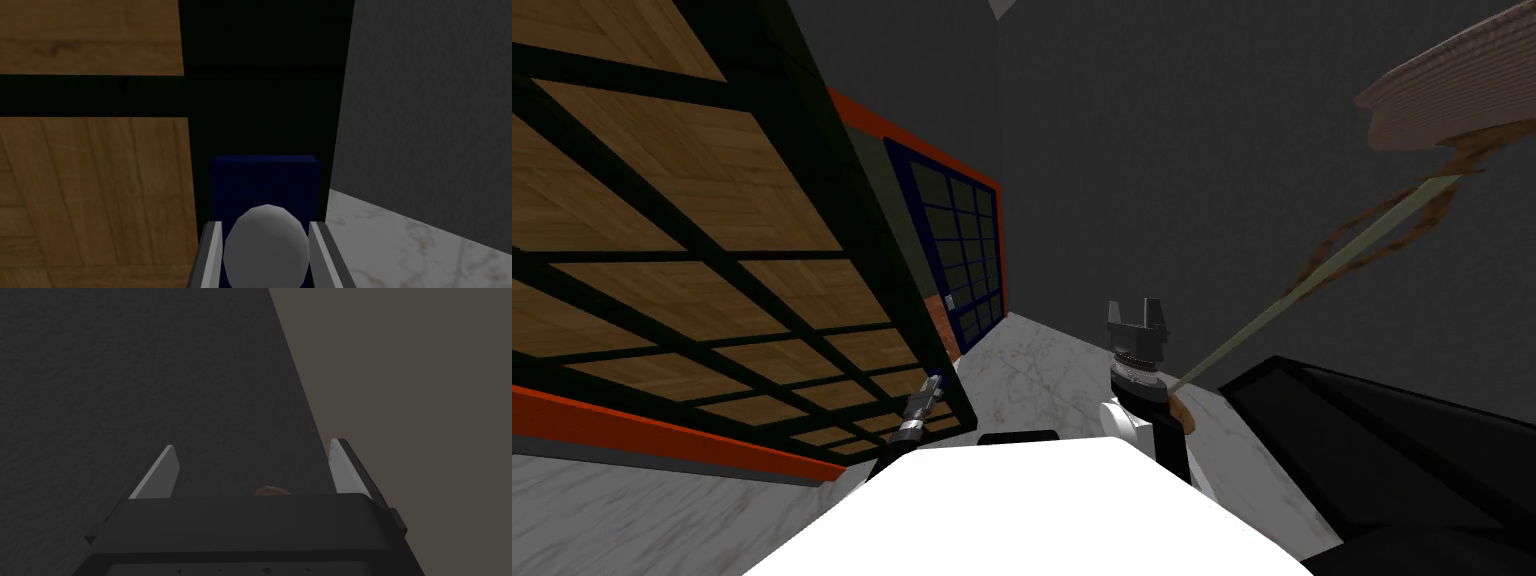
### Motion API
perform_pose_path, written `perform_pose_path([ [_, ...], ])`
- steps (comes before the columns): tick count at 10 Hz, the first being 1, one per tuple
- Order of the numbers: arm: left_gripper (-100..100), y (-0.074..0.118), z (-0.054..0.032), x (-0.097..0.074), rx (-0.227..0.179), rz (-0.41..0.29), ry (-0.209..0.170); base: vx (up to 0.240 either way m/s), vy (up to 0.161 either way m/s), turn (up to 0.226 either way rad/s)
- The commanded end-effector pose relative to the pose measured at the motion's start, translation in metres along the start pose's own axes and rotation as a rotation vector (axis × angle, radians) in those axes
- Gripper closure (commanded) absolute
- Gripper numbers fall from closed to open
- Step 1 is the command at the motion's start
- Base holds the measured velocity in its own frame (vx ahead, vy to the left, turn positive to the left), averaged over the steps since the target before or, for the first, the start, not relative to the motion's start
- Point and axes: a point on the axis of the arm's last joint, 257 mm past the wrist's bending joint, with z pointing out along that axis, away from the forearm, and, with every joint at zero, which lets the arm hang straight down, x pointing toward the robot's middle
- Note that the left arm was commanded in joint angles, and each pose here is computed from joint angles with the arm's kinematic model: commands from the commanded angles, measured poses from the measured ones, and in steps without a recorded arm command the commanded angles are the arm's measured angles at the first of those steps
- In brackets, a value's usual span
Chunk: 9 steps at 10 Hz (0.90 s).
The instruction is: Pull the door open
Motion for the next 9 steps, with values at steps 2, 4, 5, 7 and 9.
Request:
perform_pose_path([
  [2, 100, 0.001, -0.0065, 0.001, -0.026, -0.001, 0.006, -0.182, 0.026, -0.108],
  [4, 100, 0.001, -0.0136, 0.002, -0.050, -0.001, 0.008, -0.204, 0.035, -0.116],
  [5, 100, 0.001, -0.0172, 0.002, -0.062, -0.001, 0.009, -0.210, 0.035, -0.120],
  [7, 100, 0.001, -0.0238, 0.003, -0.084, -0.002, 0.009, -0.204, 0.058, -0.106],
  [9, 100, 0.002, -0.0238, 0.002, -0.089, -0.001, 0.009, -0.166, 0.039, -0.069],
])
